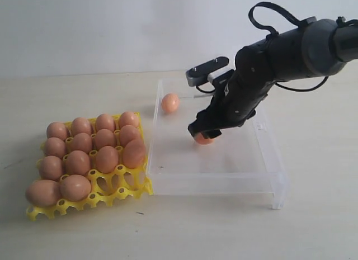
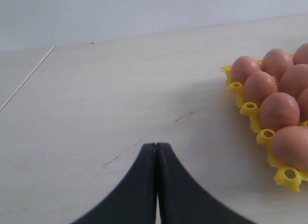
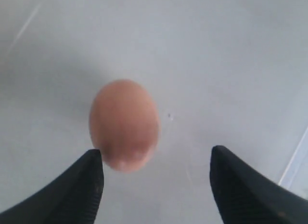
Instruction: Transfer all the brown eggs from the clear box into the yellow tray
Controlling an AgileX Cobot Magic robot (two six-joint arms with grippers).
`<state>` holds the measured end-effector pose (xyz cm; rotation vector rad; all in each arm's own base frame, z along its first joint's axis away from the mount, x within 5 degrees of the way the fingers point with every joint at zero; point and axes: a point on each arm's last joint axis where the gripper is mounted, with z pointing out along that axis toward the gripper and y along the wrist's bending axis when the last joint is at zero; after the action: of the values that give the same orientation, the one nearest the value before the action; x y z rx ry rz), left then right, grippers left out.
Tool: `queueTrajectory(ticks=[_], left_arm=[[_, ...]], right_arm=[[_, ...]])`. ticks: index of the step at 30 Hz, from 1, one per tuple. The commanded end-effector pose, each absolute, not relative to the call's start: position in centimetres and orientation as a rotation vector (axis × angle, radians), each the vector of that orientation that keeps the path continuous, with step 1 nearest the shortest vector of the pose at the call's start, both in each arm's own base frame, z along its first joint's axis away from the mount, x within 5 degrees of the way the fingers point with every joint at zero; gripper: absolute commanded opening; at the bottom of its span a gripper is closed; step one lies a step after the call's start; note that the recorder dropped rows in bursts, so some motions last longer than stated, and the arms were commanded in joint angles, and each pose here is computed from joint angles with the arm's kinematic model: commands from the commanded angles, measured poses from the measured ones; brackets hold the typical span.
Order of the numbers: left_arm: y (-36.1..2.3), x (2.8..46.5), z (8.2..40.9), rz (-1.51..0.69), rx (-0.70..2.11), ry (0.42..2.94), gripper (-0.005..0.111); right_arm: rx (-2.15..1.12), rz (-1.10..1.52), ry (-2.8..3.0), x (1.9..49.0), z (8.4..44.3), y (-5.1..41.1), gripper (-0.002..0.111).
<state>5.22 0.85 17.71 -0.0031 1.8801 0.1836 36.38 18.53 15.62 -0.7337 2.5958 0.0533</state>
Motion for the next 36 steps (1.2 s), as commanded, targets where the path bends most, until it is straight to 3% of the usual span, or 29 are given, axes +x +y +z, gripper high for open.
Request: queueTrajectory(ticks=[1,6,11,26,30,35,36], left_arm=[[0.8,5.2,17.9,0.177,-0.001,1.862,0.000],[0.8,5.2,17.9,0.177,-0.001,1.862,0.000],[0.8,5.2,17.9,0.177,-0.001,1.862,0.000],[0.8,5.2,17.9,0.177,-0.001,1.862,0.000],[0.8,5.2,17.9,0.177,-0.001,1.862,0.000],[0.8,5.2,17.9,0.177,-0.001,1.862,0.000],[0.8,5.2,17.9,0.177,-0.001,1.862,0.000]], right_arm=[[-0.651,0.142,2.524,37.8,18.2,19.5,0.062],[-0.528,0.250,2.490,38.4,19.3,20.3,0.062],[-0.641,0.193,2.546,37.9,18.7,20.0,0.062],[-0.629,0.158,2.665,38.4,13.7,20.1,0.061],[-0.616,0.172,2.635,38.7,13.5,20.3,0.041],[-0.626,0.160,2.675,38.4,13.1,20.2,0.000],[-0.633,0.154,2.681,38.4,13.0,20.1,0.000]])
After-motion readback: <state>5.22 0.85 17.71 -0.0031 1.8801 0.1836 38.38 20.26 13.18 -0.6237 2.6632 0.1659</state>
